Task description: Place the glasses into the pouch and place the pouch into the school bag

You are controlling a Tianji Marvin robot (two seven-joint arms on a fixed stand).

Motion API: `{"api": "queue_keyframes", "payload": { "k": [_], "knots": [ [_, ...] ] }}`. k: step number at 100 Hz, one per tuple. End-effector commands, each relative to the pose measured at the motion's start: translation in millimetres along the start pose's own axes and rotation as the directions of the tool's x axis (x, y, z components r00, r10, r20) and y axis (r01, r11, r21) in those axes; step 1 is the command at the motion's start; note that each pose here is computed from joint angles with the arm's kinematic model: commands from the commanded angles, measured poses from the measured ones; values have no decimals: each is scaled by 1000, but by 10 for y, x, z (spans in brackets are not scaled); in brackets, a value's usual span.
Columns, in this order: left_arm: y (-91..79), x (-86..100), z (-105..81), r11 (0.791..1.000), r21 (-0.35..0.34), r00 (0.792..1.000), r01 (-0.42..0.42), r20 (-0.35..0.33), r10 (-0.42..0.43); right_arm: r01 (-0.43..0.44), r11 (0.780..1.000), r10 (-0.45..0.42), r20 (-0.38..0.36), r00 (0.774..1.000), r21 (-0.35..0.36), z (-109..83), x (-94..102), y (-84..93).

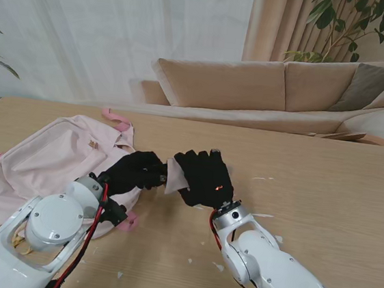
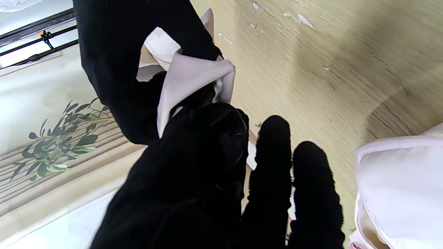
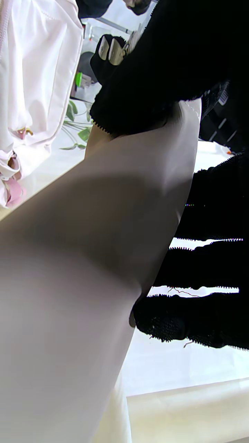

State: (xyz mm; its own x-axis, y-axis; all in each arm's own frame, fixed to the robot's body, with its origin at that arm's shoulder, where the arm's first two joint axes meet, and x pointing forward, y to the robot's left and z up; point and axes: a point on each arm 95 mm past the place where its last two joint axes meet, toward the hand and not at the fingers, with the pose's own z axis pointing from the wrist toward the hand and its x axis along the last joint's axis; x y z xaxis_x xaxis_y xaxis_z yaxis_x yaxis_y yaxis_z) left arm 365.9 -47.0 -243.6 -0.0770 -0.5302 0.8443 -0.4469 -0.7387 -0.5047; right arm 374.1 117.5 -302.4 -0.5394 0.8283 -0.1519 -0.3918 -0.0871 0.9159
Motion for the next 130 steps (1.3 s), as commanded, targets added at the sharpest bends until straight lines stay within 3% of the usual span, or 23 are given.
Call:
{"api": "queue_keyframes", "payload": {
  "k": [1, 73, 130],
  "knots": [
    [37, 24, -27, 1000, -17, 1000, 13, -7, -13, -11, 1000, 11, 1, 1000, 2, 14, 20, 3],
    [-115, -47, -123, 999, 35, 999, 9, -31, -8, 7, 1000, -8, 42, 999, 15, 1, -78, 38],
    [-22, 26, -30, 996, 78, 999, -46, -23, 48, -4, 1000, 4, 4, 1000, 16, 26, 11, 43]
  ]
}}
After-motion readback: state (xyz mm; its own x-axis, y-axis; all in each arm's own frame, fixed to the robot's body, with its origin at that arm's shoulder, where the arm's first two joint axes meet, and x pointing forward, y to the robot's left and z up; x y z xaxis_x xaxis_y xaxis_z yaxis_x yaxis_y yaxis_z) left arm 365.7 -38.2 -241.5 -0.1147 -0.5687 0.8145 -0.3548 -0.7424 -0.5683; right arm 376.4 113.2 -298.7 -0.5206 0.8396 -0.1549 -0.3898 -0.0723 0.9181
